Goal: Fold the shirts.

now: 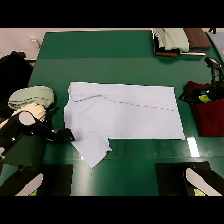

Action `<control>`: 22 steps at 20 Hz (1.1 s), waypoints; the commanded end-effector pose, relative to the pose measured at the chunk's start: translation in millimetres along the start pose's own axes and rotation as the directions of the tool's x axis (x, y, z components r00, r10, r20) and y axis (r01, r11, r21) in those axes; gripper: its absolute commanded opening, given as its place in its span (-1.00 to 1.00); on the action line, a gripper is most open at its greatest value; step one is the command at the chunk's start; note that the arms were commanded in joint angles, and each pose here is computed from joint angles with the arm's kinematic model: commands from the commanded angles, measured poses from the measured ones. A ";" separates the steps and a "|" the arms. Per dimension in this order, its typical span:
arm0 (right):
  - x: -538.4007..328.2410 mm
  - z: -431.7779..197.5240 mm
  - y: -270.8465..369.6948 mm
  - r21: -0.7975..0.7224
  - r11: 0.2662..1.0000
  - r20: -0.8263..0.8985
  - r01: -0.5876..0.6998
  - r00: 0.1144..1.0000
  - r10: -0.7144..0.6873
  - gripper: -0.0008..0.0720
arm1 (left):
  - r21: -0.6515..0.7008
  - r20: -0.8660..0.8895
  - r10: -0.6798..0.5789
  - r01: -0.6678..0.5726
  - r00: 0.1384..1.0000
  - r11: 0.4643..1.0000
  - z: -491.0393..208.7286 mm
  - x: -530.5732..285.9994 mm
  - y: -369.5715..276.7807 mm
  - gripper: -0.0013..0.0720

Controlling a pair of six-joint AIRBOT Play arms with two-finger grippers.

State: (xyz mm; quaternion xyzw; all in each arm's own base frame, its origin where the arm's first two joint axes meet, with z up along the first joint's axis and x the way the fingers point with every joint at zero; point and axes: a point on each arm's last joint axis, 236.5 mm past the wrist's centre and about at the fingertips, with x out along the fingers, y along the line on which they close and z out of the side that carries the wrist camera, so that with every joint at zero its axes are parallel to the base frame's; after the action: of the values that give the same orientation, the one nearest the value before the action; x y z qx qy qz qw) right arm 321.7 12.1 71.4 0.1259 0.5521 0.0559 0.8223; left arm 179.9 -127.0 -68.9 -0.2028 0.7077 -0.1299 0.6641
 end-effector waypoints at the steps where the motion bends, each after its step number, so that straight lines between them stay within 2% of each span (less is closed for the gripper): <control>1: -1.5 -6.1 3.2 0.001 1.000 -0.017 -0.011 1.000 0.011 0.02 | 0.016 0.019 -0.042 0.041 0.999 0.999 -8.5 19.3 -20.9 0.51; 5: -1.9 -14.7 3.2 -0.001 1.000 -0.053 -0.011 0.999 0.011 0.02 | 0.008 0.041 -0.040 0.039 0.998 0.999 -4.9 21.3 -24.4 0.51; 6: -1.9 -15.5 3.2 -0.001 1.000 -0.056 -0.011 0.998 0.011 0.02 | 0.009 0.041 -0.037 0.037 0.998 0.999 -4.8 21.3 -23.9 -0.01; 7: -1.9 -17.6 1.6 -0.011 1.000 -0.065 -0.006 0.998 0.005 0.02 | 0.011 0.043 -0.038 0.037 0.998 0.999 -4.4 21.2 -24.1 -0.71; 8: -2.5 -22.1 -4.2 -0.022 1.000 -0.084 0.015 0.996 -0.017 0.02 | 0.012 0.042 -0.038 0.038 0.998 0.999 -4.3 20.8 -24.5 -0.90; 11: -2.8 -58.6 -52.9 0.021 0.990 -0.215 0.143 0.967 -0.135 0.02 | 0.049 0.040 -0.043 0.041 0.998 0.998 -3.1 16.8 -28.3 -0.90; 13: 6.3 -99.5 -85.4 0.121 0.978 -0.321 0.172 0.939 -0.125 0.04 | 0.061 0.046 -0.044 0.041 0.998 0.997 -1.7 16.3 -28.9 -0.90; 15: 22.4 -139.4 -112.2 0.278 0.940 -0.376 0.196 0.923 -0.082 0.30 | 0.068 0.052 -0.045 0.041 0.998 0.997 -0.1 16.2 -29.1 -0.90; 18: 54.3 -171.5 -108.1 0.492 0.865 -0.361 0.097 0.927 0.102 0.30 | 0.073 0.061 -0.045 0.041 0.997 0.996 2.0 16.1 -29.2 -0.90; 22: 84.9 -172.8 -97.6 0.594 0.804 -0.309 0.020 0.929 0.204 0.26 | 0.073 0.060 -0.046 0.041 0.997 0.996 1.8 16.1 -29.4 -0.90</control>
State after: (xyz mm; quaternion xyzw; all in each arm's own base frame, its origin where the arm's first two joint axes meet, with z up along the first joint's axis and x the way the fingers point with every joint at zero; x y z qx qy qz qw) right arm 185.9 -49.5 -75.5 0.3293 0.6936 -0.0594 0.6379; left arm 183.5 -160.2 -70.5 -0.1993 0.6789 -0.1620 0.6878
